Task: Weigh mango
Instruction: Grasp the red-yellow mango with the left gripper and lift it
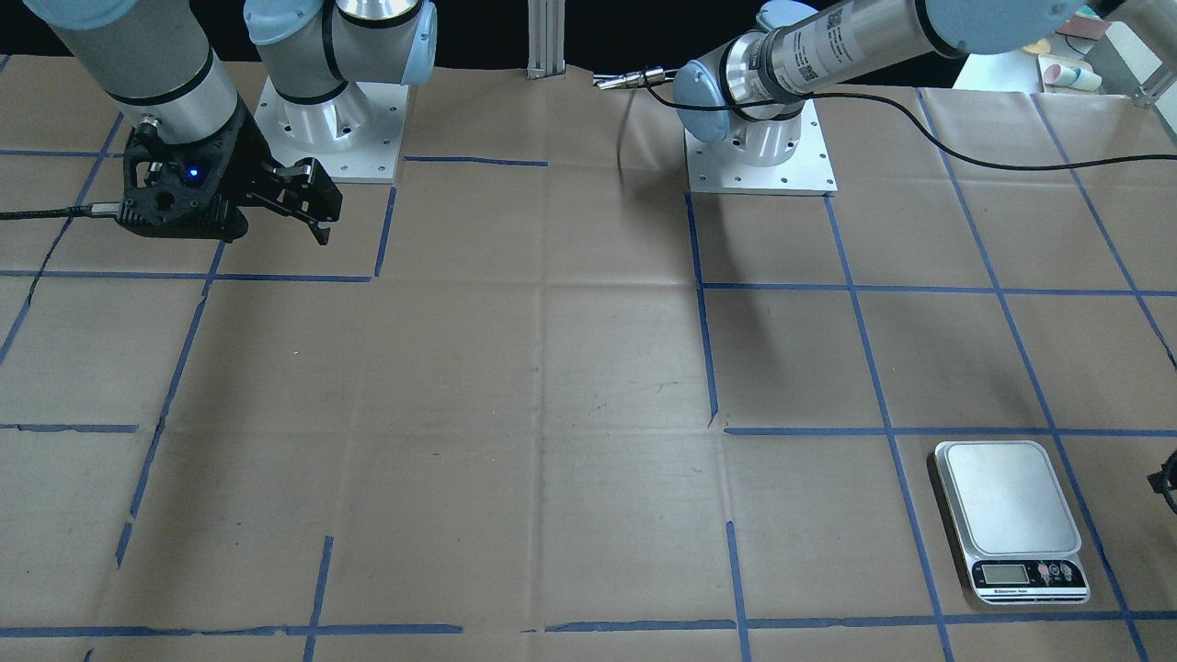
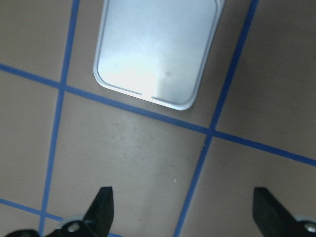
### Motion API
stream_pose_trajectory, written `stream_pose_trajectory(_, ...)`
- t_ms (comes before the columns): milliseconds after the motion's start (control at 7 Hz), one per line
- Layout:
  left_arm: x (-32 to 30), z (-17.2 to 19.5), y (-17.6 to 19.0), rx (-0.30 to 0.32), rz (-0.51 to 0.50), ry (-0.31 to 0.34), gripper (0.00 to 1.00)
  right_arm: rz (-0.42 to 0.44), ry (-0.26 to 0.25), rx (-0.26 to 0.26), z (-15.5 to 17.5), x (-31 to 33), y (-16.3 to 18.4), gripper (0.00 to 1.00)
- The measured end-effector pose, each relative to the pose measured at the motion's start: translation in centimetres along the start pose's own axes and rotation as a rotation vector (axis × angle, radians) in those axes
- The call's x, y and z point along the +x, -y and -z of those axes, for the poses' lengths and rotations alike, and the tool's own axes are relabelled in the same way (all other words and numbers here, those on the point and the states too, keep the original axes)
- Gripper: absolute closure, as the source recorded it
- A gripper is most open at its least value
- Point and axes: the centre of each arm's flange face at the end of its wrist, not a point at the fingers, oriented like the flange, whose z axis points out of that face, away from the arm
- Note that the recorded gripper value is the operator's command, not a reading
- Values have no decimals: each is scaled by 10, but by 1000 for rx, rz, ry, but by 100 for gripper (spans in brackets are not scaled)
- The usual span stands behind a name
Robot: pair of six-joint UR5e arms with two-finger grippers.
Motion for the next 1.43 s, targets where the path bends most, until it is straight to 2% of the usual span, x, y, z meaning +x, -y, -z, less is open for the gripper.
stream_pose_trajectory(429, -56, -33, 30, 30, -10, 12, 0, 0, 0, 0, 0, 0, 0, 0)
stream_pose_trajectory(857, -82, -55, 38, 34, -18, 19, 0, 0, 0, 0, 0, 0, 0, 0)
stream_pose_trajectory(1429, -88, -95, 41, -5, -16, -9, 0, 0, 0, 0, 0, 0, 0, 0)
